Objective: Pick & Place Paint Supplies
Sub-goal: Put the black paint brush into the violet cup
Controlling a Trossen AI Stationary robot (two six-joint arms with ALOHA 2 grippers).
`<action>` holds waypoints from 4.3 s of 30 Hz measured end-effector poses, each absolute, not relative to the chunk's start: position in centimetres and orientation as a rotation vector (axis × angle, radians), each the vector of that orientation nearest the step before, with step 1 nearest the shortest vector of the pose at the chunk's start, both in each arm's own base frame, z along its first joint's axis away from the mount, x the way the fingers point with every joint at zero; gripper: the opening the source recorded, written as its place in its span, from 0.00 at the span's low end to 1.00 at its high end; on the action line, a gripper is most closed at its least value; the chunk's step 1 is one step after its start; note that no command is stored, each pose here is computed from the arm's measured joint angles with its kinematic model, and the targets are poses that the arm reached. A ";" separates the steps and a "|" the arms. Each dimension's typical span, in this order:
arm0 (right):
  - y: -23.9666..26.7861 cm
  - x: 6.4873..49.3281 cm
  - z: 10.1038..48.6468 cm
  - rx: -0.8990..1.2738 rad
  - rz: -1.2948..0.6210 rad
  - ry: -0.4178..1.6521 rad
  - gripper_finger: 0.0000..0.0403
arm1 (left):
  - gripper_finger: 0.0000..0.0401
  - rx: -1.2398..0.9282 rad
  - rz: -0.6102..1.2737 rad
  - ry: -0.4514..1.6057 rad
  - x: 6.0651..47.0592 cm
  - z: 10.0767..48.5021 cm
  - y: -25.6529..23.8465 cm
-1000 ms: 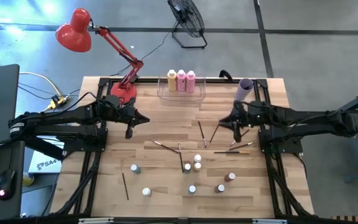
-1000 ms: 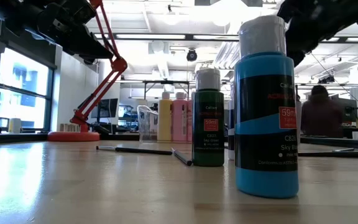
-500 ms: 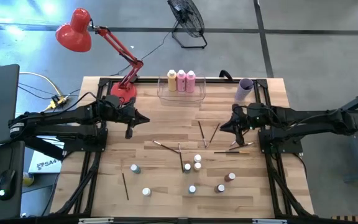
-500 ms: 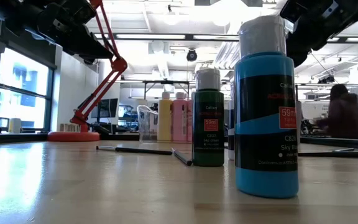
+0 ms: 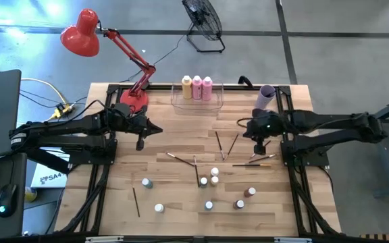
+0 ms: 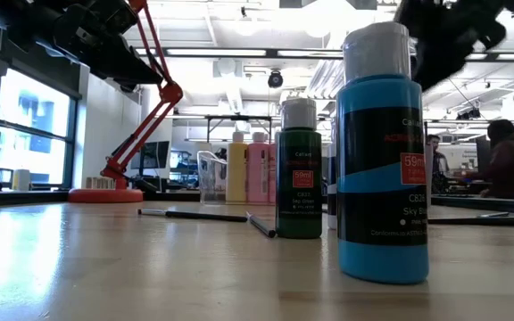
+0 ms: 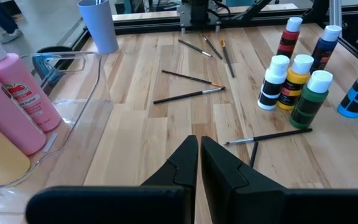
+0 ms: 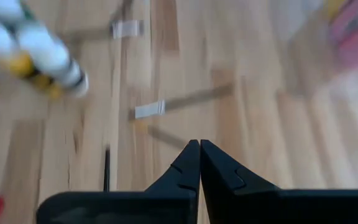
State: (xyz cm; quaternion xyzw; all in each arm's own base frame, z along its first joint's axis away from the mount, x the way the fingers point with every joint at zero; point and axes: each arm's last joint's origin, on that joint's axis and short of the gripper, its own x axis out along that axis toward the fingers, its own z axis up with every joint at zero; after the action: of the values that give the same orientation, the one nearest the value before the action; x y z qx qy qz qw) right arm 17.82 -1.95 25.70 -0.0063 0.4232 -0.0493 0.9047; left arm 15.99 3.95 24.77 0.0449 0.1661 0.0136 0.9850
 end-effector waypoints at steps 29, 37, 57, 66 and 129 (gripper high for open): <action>0.9 20.5 19.0 -0.013 -0.006 1.362 0.00 | 0.04 0.091 0.028 0.334 16.0 24.8 4.0; 1.0 20.1 18.1 0.052 -0.066 1.386 0.00 | 0.04 0.086 0.026 0.355 15.9 24.6 3.9; 1.8 20.9 16.3 0.230 -0.050 1.475 0.00 | 0.04 0.076 0.024 0.391 15.8 24.3 3.9; 1.8 21.1 16.0 0.142 -0.125 1.473 0.00 | 0.04 0.077 0.030 0.393 15.8 24.2 3.9; 1.4 22.0 14.8 0.098 -0.242 1.472 0.01 | 0.04 0.073 0.029 0.407 15.7 24.1 3.9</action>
State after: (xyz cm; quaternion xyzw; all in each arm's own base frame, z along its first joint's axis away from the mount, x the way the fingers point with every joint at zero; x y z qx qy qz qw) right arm 21.99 1.42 14.78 0.0445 0.6692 -0.1100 0.7335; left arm 15.74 3.90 24.10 0.0362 0.2022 0.0142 0.9786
